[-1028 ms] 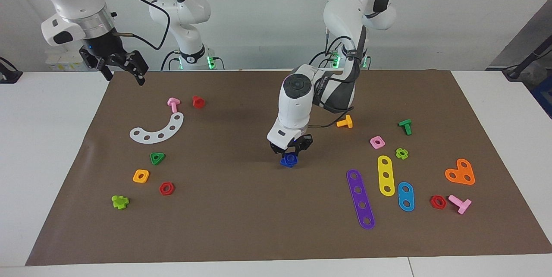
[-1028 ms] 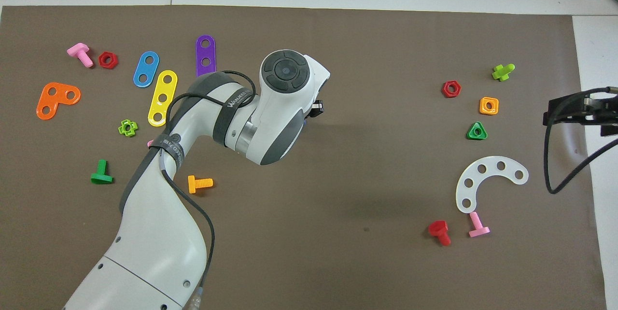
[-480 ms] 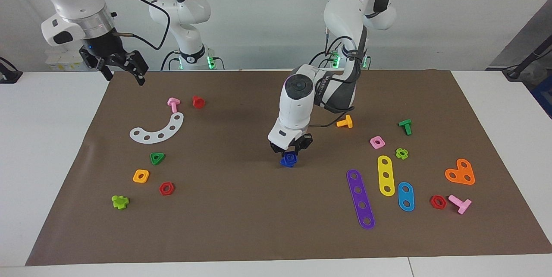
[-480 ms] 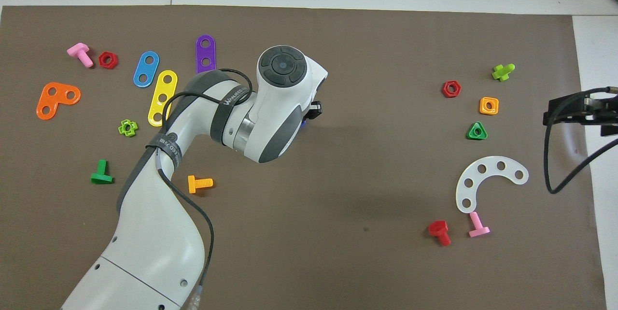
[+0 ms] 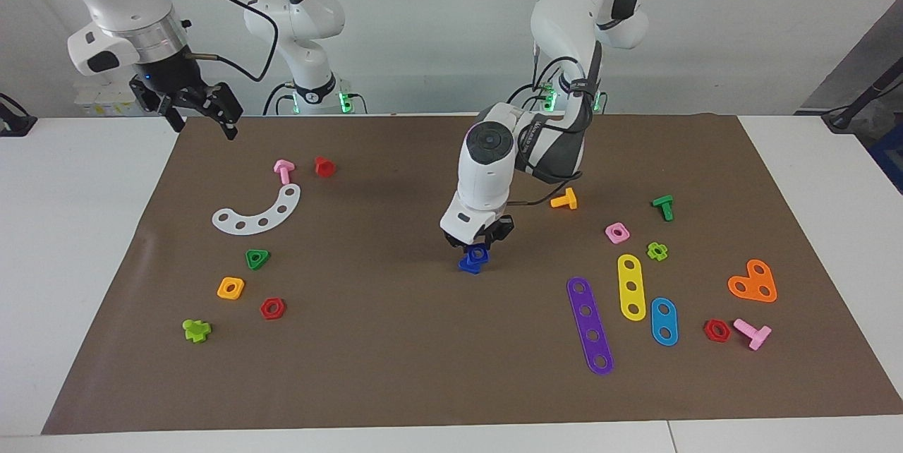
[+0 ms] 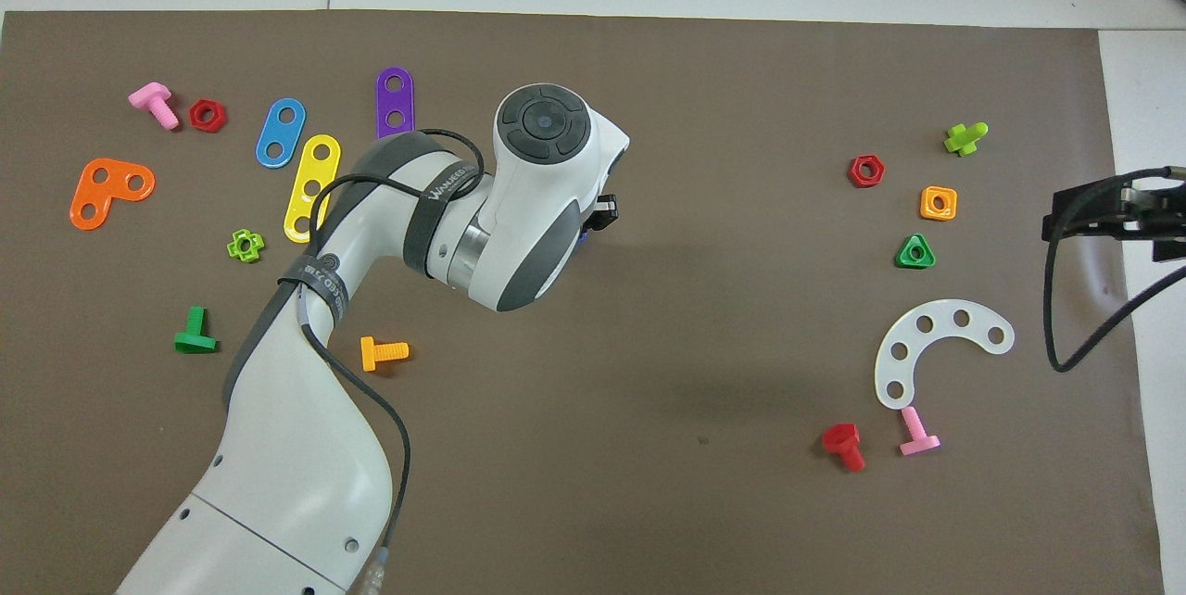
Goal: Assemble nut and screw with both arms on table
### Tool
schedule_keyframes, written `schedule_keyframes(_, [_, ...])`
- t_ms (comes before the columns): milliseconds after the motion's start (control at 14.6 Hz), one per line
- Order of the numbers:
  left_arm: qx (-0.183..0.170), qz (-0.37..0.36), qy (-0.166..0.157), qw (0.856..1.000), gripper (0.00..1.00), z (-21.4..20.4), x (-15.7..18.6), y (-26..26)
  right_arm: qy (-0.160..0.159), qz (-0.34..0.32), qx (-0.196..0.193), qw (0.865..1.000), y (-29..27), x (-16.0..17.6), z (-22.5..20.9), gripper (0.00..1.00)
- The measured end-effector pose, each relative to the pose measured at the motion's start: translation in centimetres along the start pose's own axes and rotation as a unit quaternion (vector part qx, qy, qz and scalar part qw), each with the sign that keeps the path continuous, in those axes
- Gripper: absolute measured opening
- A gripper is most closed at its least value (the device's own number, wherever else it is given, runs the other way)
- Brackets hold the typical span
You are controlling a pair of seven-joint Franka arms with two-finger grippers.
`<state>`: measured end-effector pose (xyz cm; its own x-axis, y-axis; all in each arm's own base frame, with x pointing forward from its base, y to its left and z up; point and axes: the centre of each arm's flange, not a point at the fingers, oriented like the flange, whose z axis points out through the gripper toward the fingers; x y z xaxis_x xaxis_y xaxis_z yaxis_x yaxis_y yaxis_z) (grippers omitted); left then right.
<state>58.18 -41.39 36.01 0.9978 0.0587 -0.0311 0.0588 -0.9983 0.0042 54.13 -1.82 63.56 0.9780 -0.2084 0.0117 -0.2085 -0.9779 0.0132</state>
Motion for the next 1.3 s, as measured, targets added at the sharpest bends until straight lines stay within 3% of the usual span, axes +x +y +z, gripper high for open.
schedule_keyframes(1303, [-0.023,0.003,0.027,0.999,0.47,0.72,-0.84,-0.05,0.000,0.000,0.000,1.000,0.00,0.00,0.00,1.00])
